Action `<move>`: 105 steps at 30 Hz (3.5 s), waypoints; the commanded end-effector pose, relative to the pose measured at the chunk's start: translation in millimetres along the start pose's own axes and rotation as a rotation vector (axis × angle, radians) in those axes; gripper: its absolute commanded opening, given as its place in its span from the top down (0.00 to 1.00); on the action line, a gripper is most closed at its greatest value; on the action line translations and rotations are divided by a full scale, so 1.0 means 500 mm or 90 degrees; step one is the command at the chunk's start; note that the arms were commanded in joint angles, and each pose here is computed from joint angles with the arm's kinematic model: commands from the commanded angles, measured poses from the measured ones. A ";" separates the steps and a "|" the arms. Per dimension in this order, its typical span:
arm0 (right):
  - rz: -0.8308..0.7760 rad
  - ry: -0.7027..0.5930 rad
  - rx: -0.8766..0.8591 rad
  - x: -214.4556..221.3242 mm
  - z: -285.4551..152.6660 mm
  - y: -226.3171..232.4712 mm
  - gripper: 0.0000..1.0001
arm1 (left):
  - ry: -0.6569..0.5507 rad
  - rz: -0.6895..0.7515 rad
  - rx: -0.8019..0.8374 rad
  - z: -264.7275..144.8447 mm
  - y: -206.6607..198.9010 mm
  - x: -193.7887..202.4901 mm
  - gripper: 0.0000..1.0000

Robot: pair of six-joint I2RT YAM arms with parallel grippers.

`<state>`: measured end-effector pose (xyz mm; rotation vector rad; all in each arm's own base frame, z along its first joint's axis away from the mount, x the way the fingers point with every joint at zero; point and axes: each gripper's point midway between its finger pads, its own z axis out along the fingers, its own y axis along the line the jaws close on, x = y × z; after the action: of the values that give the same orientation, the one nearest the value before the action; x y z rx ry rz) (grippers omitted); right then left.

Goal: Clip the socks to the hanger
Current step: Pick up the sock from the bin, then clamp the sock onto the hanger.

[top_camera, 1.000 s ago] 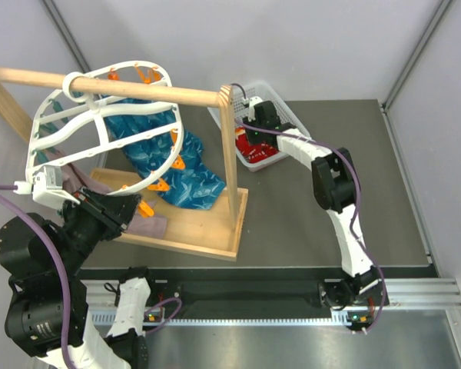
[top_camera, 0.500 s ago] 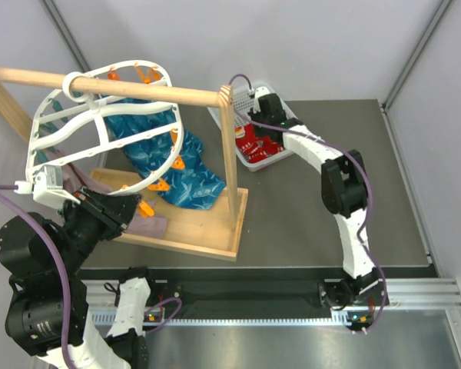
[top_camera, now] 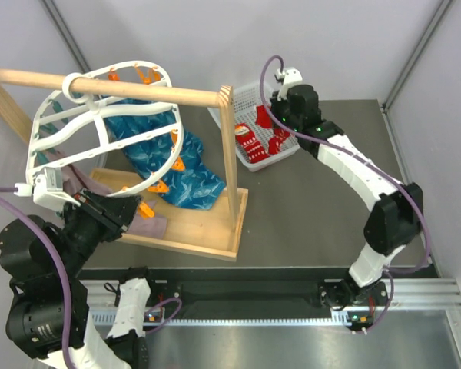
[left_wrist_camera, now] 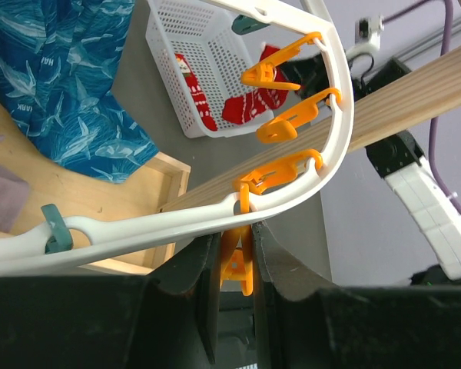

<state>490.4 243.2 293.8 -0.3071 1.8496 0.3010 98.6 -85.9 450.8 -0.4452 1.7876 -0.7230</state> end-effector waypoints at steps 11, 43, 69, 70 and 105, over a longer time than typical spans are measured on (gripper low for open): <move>0.161 0.007 -0.283 0.145 -0.443 0.220 1.00 | 0.005 -0.014 0.006 0.004 -0.003 0.001 1.00; 0.634 0.074 -0.492 -0.018 -0.679 0.659 1.00 | 0.014 -0.032 0.025 -0.009 -0.006 0.031 1.00; 0.643 0.061 -0.512 -0.068 -0.672 0.721 1.00 | 0.015 -0.036 0.023 -0.010 -0.002 0.038 1.00; 0.643 0.059 -0.513 -0.070 -0.672 0.722 1.00 | 0.014 -0.035 0.027 -0.012 -0.005 0.039 1.00; 0.639 0.027 -0.565 -0.070 -0.677 0.741 0.60 | -0.008 0.046 0.053 -0.044 -0.023 0.039 0.17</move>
<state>74.7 478.2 424.4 0.0735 1.7479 1.7720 79.1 -100.8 442.5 -0.3942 1.7748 -0.7840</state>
